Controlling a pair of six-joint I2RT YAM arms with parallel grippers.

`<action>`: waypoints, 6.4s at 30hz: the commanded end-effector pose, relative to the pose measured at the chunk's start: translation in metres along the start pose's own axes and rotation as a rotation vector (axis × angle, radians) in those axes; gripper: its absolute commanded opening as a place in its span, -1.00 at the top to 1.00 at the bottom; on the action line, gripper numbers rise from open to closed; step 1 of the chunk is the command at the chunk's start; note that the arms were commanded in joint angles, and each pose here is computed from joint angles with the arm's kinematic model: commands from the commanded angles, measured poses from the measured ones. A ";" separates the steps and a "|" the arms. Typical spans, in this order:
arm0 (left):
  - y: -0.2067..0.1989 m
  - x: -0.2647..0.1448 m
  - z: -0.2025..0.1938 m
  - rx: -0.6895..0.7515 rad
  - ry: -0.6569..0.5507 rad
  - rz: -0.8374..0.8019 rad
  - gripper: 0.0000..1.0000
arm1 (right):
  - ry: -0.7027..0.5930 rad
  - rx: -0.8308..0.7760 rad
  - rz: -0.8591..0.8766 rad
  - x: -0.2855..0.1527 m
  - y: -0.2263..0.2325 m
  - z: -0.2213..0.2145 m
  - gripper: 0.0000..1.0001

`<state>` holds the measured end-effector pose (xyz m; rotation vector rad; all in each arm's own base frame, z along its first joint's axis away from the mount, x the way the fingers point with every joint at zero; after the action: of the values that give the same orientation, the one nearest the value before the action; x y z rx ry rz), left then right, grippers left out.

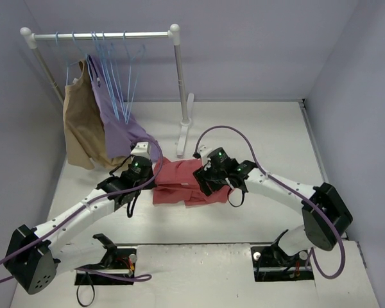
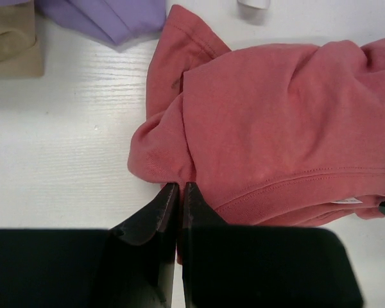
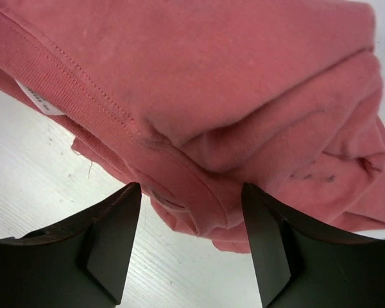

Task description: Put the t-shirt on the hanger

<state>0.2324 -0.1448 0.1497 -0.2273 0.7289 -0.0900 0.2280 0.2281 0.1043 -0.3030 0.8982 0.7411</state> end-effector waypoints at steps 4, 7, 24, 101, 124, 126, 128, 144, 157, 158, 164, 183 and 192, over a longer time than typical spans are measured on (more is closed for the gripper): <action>-0.021 -0.008 0.036 -0.049 -0.095 -0.057 1.00 | -0.226 0.151 -0.086 -0.031 0.001 0.020 -0.31; -0.025 -0.007 0.038 -0.054 -0.086 -0.069 1.00 | -0.252 0.180 -0.133 -0.032 -0.006 0.009 -0.30; -0.033 -0.015 0.051 -0.049 -0.087 -0.080 1.00 | -0.288 0.230 -0.199 -0.010 -0.012 -0.002 -0.12; -0.014 -0.069 0.090 -0.192 -0.368 -0.056 1.00 | -0.526 0.161 -0.281 -0.095 -0.019 0.109 1.00; -0.047 -0.095 0.184 0.240 -0.374 -0.095 -0.21 | -0.396 0.168 -0.190 -0.017 -0.007 0.085 1.00; -0.046 -0.094 0.220 0.265 -0.390 -0.097 -0.21 | -0.397 0.161 -0.179 -0.017 -0.005 0.087 1.00; -0.042 -0.090 0.245 0.273 -0.399 -0.076 -0.21 | -0.398 0.156 -0.172 -0.017 -0.005 0.089 1.00; -0.006 -0.009 0.328 0.316 -0.364 0.113 -0.21 | -0.418 0.146 -0.113 -0.025 0.005 0.092 1.00; 0.003 0.025 0.305 0.281 -0.268 0.127 0.07 | -0.417 0.163 -0.122 -0.030 0.003 0.079 1.00; 0.004 0.026 0.303 0.278 -0.263 0.132 0.20 | -0.419 0.164 -0.126 -0.031 0.003 0.079 1.00; 0.006 0.018 0.303 0.267 -0.274 0.145 0.75 | -0.420 0.164 -0.134 -0.030 0.002 0.080 1.00; -0.012 -0.077 0.347 0.224 -0.534 0.046 1.00 | -0.445 0.165 -0.161 -0.038 -0.002 0.084 1.00; -0.016 -0.106 0.326 0.224 -0.553 -0.038 1.00 | -0.462 0.172 -0.185 -0.045 -0.006 0.082 1.00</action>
<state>0.3969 -0.0848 0.4251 0.0151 0.2915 -0.0800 0.2581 0.2483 0.1619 -0.0981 0.5886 0.5521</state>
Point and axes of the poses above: each gripper's point midway between its finger pads, its own x axis out along the fingers, its own y axis along the line the jaws close on, z = x × y, the point moved 4 cm from there along -x, back along the fingers, and after that the axes turned 2 degrees about -x, right-handed, at the moved point
